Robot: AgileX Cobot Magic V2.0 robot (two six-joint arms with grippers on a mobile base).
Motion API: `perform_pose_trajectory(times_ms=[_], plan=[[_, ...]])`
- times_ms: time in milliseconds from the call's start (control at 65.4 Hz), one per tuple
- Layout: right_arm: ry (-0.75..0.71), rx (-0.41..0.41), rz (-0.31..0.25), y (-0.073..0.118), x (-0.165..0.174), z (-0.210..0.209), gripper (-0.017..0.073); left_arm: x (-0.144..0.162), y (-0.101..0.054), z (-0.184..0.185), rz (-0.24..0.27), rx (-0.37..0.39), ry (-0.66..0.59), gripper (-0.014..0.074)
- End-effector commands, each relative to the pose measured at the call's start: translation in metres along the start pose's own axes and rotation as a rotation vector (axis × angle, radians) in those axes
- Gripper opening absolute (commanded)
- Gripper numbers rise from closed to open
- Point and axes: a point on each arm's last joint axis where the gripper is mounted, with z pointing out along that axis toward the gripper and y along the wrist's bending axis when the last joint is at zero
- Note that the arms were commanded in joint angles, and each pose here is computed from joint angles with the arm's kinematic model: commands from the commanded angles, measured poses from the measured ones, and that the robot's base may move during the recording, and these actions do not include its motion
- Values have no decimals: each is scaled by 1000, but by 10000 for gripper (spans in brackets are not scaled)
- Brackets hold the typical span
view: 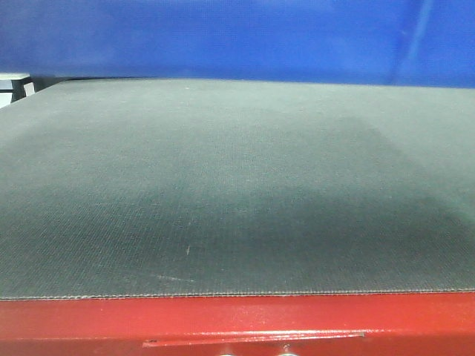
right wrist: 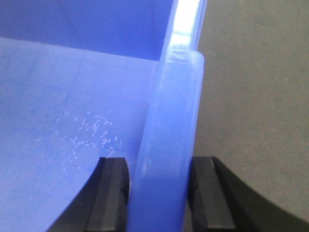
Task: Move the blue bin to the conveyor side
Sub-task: 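Carry the blue bin with both grippers over the grey conveyor belt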
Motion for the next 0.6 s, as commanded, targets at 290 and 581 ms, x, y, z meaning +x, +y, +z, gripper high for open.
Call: perform_pose_trajectory(times_ms=[290,581], plan=[[-196,22,-46,0,-16,-13,-78,-28,3,-15,46,-1,-315,-9],[-139,-3,-34,2,-11,-12,-78,-29,2,-19,24,29,-338,-9]])
